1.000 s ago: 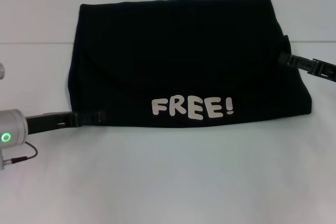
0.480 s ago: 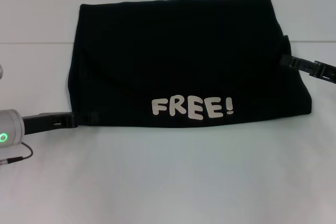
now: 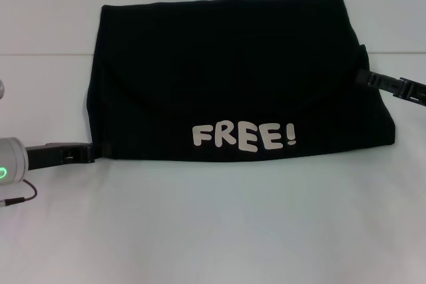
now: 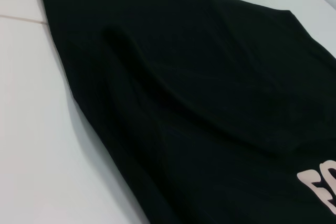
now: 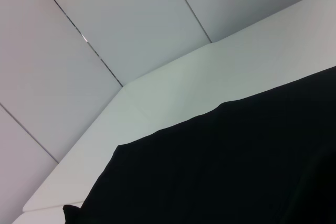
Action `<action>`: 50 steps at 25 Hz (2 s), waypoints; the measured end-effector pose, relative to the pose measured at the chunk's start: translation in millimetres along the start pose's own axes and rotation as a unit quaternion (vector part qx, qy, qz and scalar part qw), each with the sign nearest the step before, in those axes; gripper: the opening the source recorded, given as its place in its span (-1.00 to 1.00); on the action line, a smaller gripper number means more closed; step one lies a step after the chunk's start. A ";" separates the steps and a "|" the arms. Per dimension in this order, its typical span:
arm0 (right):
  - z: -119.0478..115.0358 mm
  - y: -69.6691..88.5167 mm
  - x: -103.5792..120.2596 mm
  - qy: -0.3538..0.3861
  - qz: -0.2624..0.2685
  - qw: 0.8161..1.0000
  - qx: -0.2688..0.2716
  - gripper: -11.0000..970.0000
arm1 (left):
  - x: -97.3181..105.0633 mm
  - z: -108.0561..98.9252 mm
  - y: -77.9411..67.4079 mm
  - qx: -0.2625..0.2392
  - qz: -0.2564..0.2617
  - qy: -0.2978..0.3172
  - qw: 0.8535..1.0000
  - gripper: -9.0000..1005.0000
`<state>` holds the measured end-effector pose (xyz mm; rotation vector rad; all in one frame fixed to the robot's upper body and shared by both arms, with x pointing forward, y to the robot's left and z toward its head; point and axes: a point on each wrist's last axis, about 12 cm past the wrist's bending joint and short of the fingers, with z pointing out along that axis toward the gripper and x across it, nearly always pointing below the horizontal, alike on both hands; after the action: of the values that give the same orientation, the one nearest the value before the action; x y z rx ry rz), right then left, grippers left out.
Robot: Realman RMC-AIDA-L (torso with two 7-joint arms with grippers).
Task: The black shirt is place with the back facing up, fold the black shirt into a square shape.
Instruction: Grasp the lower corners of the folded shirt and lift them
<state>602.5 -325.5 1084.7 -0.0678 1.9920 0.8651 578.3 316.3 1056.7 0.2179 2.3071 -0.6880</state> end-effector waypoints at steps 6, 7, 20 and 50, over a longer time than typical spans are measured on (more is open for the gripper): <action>-2.1 -1.4 1.1 0.001 0.000 1.000 0.003 0.79 | -3.5 0.4 -0.4 0.000 0.004 -0.001 1.000 -0.70; -2.5 -1.8 1.3 0.001 0.001 1.000 0.003 0.79 | -3.9 0.6 -0.6 0.000 0.004 -0.001 1.000 -0.75; -14.8 -22.4 -6.4 0.038 0.002 0.997 0.064 0.79 | -12.5 -6.4 0.3 0.006 0.027 0.010 1.000 -0.99; 10.2 -13.5 18.0 0.154 -0.035 0.983 0.093 0.51 | -17.9 -3.6 -3.0 0.010 0.033 0.016 0.999 -0.98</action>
<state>604.8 -324.4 1060.1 -0.1712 2.3370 0.6493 588.3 316.3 1072.2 0.3155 2.3125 -0.6778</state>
